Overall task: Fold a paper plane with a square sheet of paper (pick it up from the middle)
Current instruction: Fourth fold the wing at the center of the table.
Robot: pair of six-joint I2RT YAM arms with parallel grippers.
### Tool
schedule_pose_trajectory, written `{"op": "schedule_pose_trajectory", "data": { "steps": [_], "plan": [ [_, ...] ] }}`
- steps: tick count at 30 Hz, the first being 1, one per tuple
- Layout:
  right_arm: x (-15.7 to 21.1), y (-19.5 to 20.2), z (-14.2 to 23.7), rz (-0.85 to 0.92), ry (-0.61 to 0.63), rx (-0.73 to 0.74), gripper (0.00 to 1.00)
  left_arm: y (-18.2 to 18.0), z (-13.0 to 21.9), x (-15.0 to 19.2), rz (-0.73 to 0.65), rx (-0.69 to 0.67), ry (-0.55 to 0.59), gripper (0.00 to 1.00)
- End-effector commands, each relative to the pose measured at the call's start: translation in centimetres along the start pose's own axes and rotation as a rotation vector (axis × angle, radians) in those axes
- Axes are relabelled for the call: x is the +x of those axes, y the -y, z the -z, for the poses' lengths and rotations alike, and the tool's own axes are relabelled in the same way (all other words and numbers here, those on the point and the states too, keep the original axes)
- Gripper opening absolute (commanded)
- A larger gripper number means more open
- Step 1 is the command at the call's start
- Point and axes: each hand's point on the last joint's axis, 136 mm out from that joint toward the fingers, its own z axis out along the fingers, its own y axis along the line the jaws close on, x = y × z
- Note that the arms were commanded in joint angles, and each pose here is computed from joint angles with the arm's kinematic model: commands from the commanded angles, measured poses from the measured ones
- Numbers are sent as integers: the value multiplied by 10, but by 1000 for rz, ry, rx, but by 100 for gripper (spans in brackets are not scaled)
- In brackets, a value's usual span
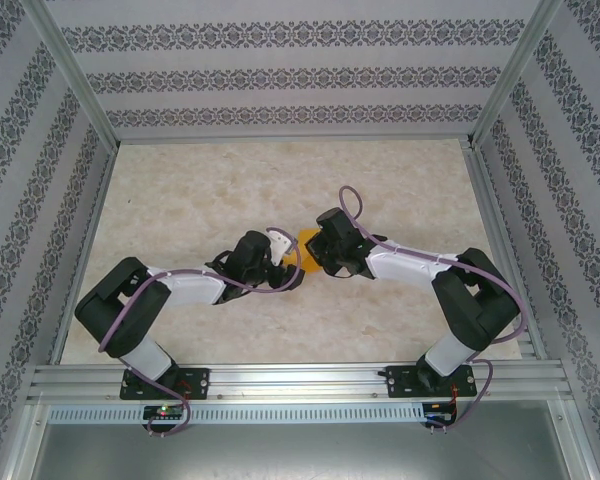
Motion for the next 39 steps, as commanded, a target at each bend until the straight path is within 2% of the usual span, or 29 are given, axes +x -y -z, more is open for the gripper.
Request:
{"op": "schedule_pose_trajectory", "data": {
  "steps": [1, 4, 6, 12, 16, 19, 24, 29, 33, 39],
  "plan": [
    [4, -15, -1, -26, -29, -32, 0, 10, -3, -13, -61, 41, 54, 58],
    [6, -13, -3, -38, -43, -33, 0, 6, -4, -12, -63, 18, 47, 50],
    [7, -14, -2, -37, -50, -38, 4, 3, -4, -10, -62, 0, 43, 43],
    [1, -14, 5, -20, -46, -45, 34, -1, -6, -6, -51, -16, 37, 25],
    [-10, -19, 17, 37, -28, -95, 53, -2, -8, 0, -25, -14, 27, 20],
    [-16, -25, 25, 136, -22, -150, 60, -1, -7, 0, 4, -7, 30, 19],
    [-1, -27, 20, 319, -102, -237, 60, -3, -6, 4, 104, -11, 39, 19],
    [15, -17, 9, 379, -167, -293, 54, -4, -1, 4, 203, -16, 66, 17],
    [20, -8, 0, 405, -188, -273, 47, -6, 0, 7, 240, -24, 63, 17],
    [20, -1, -9, 463, -194, -253, 42, -5, -3, 5, 272, -10, 58, 16]
  ]
}}
